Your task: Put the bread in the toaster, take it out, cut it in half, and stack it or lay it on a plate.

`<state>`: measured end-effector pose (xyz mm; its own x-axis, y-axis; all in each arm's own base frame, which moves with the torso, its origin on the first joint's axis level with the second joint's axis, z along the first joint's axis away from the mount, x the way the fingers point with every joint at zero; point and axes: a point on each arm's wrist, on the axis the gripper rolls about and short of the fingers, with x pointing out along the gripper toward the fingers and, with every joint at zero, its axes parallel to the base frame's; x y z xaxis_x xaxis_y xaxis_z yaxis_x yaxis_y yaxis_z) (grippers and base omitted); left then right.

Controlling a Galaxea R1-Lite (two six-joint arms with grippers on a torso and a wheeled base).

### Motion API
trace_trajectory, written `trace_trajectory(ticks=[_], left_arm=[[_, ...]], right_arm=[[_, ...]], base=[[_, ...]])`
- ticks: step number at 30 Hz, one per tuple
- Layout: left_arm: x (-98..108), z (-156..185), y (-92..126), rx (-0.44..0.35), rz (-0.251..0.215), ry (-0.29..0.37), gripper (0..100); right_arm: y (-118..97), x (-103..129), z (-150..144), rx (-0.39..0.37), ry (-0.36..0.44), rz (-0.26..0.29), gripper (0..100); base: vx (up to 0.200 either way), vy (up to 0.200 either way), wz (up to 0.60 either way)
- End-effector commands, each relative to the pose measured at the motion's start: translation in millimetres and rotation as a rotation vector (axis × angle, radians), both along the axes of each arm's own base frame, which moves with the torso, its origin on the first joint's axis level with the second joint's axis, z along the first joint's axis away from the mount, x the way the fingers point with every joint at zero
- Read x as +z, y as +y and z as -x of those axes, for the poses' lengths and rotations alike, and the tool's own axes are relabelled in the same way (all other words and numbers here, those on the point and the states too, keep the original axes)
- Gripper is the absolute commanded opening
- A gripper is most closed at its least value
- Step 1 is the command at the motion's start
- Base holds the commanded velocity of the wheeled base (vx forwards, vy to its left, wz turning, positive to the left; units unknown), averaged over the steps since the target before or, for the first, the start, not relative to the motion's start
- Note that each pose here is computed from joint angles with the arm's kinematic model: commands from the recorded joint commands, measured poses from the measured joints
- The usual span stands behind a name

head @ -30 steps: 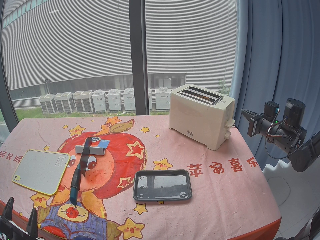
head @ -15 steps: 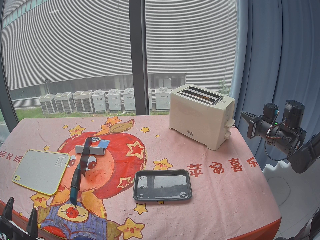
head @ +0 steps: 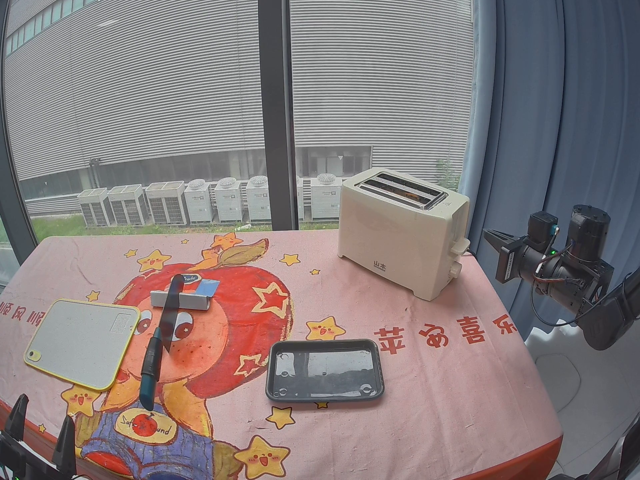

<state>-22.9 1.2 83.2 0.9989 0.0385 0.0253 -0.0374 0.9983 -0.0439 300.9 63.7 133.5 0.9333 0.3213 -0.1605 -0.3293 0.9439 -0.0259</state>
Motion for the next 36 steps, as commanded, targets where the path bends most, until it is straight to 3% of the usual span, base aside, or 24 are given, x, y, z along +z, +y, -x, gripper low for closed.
trace_trajectory(ticks=[1,13,32,36], left_arm=[[-4,0,0,0.000,0.000,0.004,100],[-4,0,0,0.000,0.000,0.004,100],[-4,0,0,0.001,0.000,0.004,100],[-4,0,0,0.000,0.000,0.004,100]], right_arm=[[-1,-1,1,0.000,0.005,0.001,0],[-4,4,0,-0.008,-0.052,-0.011,0],[-4,-4,0,0.002,-0.014,-0.004,0],[-4,-8,-1,0.040,0.004,-0.015,0]], base=[[0.000,0.000,0.00],[0.000,0.000,0.00],[0.000,0.000,0.00],[0.000,0.000,0.00]])
